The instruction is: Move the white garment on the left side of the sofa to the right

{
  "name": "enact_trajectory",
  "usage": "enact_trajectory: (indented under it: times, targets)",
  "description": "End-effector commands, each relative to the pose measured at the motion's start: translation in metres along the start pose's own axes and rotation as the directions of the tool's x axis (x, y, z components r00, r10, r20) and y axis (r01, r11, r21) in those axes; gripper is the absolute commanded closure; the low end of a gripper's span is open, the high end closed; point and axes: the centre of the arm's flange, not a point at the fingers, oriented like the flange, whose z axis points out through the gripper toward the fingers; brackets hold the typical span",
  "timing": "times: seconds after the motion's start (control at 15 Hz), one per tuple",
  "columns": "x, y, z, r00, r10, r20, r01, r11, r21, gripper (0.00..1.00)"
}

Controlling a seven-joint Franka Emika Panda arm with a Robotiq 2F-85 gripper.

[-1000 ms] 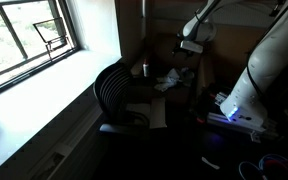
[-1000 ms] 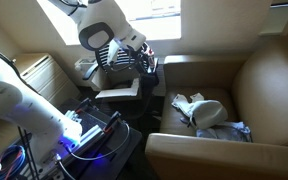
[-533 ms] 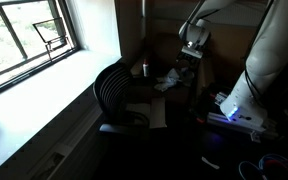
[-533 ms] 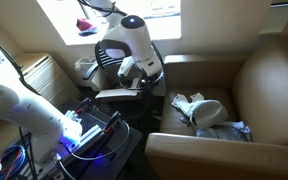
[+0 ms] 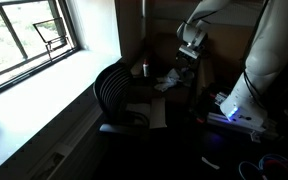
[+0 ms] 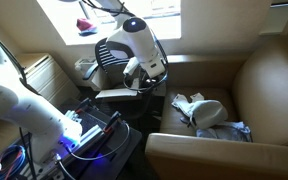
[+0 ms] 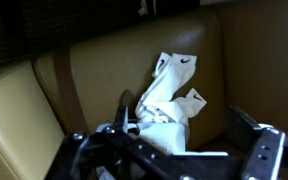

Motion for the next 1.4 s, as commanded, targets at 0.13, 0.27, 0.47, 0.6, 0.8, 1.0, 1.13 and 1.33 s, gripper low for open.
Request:
enact_trajectory:
  times: [0.13,0.27,0.47,0.6,0.8,1.0,1.13,1.33]
  targets:
    - [0.041,-0.024,0.02,0.982,0.141,-0.125,-0.125,0.984,0.127,0.0]
    - [0.071,-0.029,0.047,0.978,0.21,0.01,-0.21,0.974,0.089,0.0]
    - [0.1,-0.013,0.102,0.958,0.21,0.196,-0.224,0.973,0.05,0.0]
    - [0.117,0.0,0.144,0.92,0.234,0.314,-0.246,0.969,0.0,0.0]
    - [0.099,0.019,0.132,0.928,0.231,0.291,-0.241,0.971,-0.003,0.0]
    - [0.082,0.02,0.122,0.96,0.192,0.203,-0.199,0.98,0.012,0.0]
    - [0.083,0.011,0.141,0.968,0.217,0.128,-0.215,0.976,-0.026,0.0]
    - [0.081,-0.007,0.179,0.974,0.212,0.082,-0.208,0.976,-0.058,0.0]
